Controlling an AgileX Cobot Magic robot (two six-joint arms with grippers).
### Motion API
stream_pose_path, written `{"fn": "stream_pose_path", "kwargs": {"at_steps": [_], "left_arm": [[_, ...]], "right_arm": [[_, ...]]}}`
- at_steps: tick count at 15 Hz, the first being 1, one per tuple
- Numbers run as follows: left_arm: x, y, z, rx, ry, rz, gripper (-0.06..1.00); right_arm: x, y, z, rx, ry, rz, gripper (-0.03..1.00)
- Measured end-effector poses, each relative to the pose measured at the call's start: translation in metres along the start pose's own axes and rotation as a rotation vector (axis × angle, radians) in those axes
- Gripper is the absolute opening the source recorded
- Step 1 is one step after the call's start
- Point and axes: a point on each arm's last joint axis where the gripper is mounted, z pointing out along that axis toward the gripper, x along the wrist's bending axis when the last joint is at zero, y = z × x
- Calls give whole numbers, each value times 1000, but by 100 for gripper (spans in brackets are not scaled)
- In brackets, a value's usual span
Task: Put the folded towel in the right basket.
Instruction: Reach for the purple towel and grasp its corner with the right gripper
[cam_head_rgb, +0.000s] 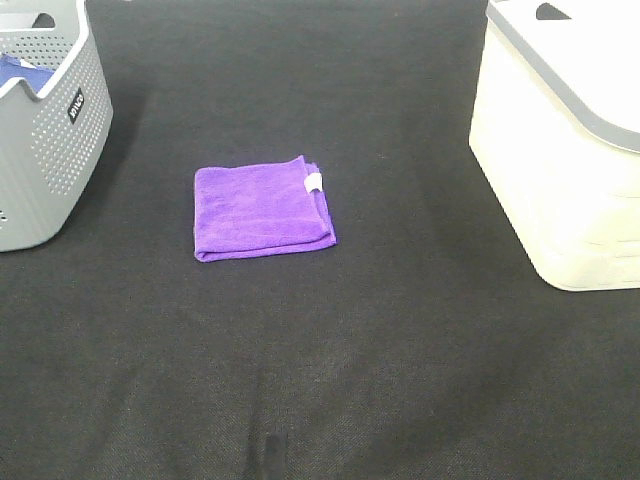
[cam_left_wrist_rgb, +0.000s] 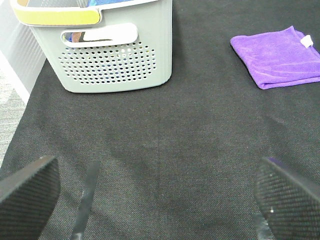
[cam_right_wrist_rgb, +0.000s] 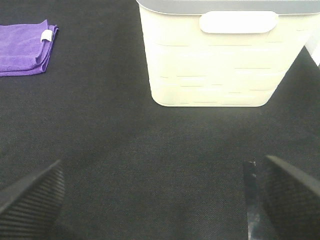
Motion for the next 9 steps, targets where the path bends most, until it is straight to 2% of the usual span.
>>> {"fn": "stream_pose_path", "kwargs": {"at_steps": [9], "left_arm": [[0, 0, 0, 0, 0, 0, 99]], "right_arm": [[0, 0, 0, 0, 0, 0, 96]]}}
